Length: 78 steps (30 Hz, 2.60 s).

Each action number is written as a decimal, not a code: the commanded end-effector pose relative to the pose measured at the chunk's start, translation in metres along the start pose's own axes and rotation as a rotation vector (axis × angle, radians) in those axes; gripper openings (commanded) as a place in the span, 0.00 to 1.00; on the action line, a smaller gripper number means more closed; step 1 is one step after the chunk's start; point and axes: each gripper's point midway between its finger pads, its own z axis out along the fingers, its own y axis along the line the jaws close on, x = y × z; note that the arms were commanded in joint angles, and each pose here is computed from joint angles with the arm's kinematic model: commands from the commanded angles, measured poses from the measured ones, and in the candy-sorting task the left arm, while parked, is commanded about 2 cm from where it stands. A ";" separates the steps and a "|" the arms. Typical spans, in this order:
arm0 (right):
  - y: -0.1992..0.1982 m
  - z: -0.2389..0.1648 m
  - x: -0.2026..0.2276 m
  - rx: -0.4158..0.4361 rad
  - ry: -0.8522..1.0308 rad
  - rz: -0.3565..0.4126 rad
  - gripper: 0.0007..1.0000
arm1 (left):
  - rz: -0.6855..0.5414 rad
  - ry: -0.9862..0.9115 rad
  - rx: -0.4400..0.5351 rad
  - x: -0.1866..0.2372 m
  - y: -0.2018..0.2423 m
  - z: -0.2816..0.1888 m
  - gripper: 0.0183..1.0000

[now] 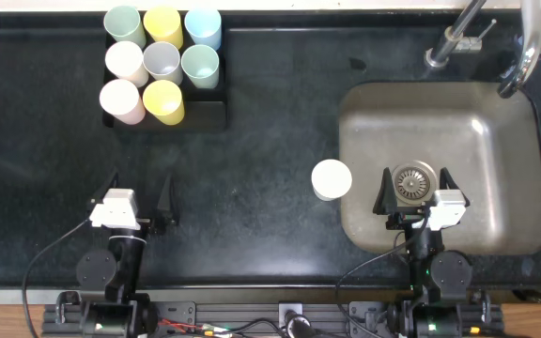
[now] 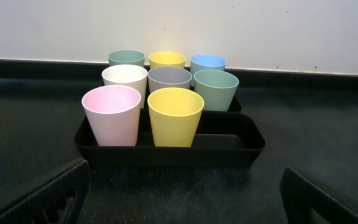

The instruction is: Store Cups

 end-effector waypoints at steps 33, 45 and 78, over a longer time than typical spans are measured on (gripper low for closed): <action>0.083 -0.023 -0.105 -0.075 0.772 0.425 1.00 | 0.018 -0.005 0.010 -0.001 -0.001 0.000 1.00; 0.097 -0.005 -0.070 0.065 1.255 0.216 1.00 | 0.018 -0.005 0.009 -0.001 -0.001 0.000 1.00; 0.092 0.015 0.065 0.042 1.335 0.217 0.99 | 0.018 -0.005 0.009 -0.001 -0.001 0.000 1.00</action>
